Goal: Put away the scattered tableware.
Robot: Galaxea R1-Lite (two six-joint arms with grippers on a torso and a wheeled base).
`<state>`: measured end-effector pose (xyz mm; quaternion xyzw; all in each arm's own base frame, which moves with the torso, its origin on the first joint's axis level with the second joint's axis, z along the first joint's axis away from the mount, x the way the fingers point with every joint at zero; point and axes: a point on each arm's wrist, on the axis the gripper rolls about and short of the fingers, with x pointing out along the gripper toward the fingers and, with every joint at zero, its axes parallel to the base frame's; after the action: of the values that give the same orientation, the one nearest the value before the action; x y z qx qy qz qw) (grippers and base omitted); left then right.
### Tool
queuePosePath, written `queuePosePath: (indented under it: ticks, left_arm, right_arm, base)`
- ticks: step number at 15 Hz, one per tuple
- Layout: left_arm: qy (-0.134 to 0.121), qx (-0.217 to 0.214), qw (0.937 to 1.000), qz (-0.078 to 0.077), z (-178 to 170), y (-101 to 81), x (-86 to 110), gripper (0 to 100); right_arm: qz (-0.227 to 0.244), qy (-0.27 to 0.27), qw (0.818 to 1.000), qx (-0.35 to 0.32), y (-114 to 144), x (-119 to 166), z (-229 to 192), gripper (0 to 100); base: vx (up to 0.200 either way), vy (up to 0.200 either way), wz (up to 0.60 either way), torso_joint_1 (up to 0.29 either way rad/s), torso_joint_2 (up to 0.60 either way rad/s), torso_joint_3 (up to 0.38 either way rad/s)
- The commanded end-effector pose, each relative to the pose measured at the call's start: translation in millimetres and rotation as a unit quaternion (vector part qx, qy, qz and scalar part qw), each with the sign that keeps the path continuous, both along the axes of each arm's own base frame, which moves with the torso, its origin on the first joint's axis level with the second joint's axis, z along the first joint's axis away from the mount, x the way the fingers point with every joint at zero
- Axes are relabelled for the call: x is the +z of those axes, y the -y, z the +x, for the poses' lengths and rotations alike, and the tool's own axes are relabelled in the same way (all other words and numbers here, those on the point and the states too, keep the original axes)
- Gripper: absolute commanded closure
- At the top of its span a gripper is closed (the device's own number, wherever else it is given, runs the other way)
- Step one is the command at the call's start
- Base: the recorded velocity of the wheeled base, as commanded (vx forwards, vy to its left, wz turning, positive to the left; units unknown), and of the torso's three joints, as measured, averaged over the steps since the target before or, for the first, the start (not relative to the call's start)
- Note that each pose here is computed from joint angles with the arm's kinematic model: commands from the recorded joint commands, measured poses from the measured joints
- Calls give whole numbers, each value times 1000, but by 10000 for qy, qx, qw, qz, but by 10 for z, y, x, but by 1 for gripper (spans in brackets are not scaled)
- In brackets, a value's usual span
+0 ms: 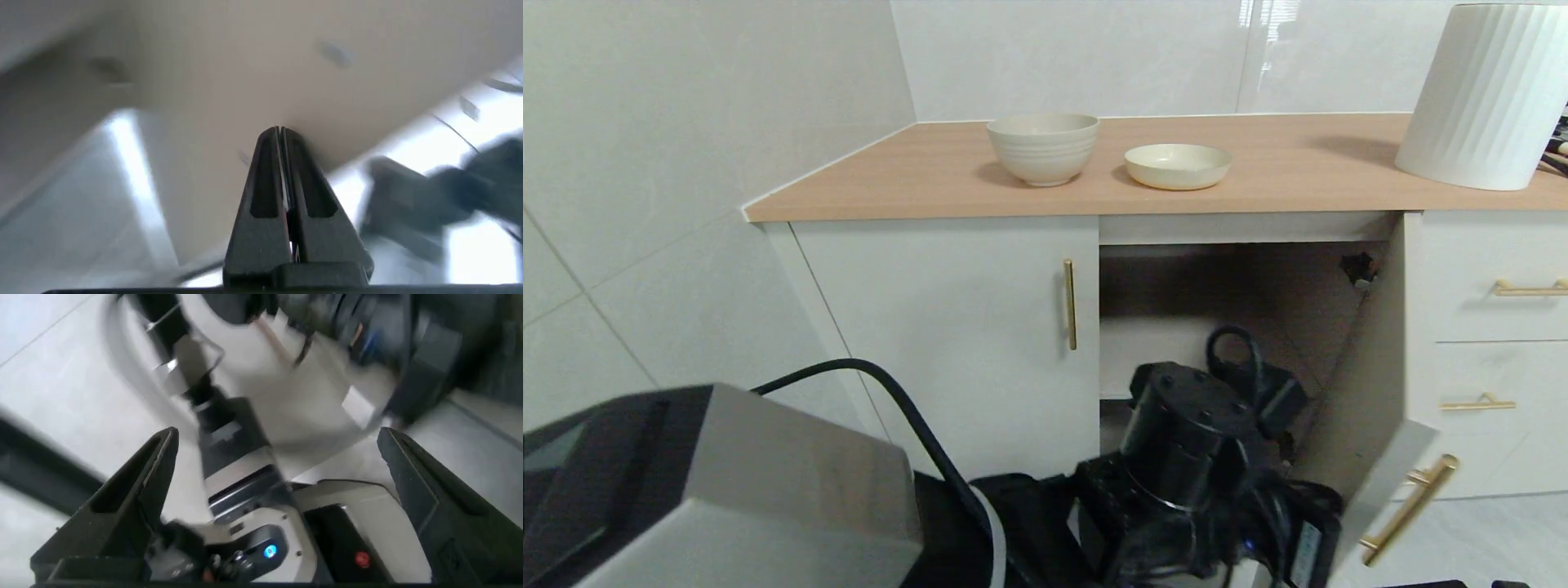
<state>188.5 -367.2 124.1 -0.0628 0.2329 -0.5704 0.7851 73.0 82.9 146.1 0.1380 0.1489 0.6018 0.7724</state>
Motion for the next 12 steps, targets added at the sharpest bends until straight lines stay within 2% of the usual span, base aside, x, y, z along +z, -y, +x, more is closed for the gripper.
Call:
queuePosePath:
  ticks: [1, 2, 3, 5, 8, 9, 10, 12]
  left_arm:
    - [115, -236, 9996, -138, -250, 155, 114, 100]
    - [115, -233, 9995, -154, -248, 159, 122, 100]
    - [143, -14, 9998, -156, -134, 108, 133, 100]
    - [233, 690, 9973, -79, 82, -116, 169, 100]
    - [319, 1508, 9880, -139, 403, -717, 376, 100]
    - [378, 1825, 9823, -204, 485, -987, 488, 100]
    - [403, 2082, 9771, -184, 512, -1232, 540, 100]
    - [534, 2437, 9684, 27, 478, -1645, 535, 100]
  right_arm:
    - [110, 219, 9997, 99, 23, 42, -54, 0]
    - [105, 241, 9996, 100, 23, 42, -54, 0]
    - [70, 278, 9995, 103, 16, 38, -46, 0]
    - [39, 244, 9996, 104, 1, 33, -30, 0]
    - [-95, 105, 9999, 7, -133, 87, 133, 0]
    - [-219, -10, 9993, -288, -212, 96, 315, 0]
    - [-245, -42, 9972, -701, -264, 158, 597, 0]
    - [-237, -50, 9916, -1273, -350, 256, 1166, 0]
  base:
    - [0, 0, 0, 0, 0, 0]
    - [0, 0, 0, 0, 0, 0]
    - [0, 0, 0, 0, 0, 0]
    - [0, 0, 0, 0, 0, 0]
    - [0, 0, 0, 0, 0, 0]
    - [0, 0, 0, 0, 0, 0]
    - [0, 0, 0, 0, 0, 0]
    - [0, 0, 0, 0, 0, 0]
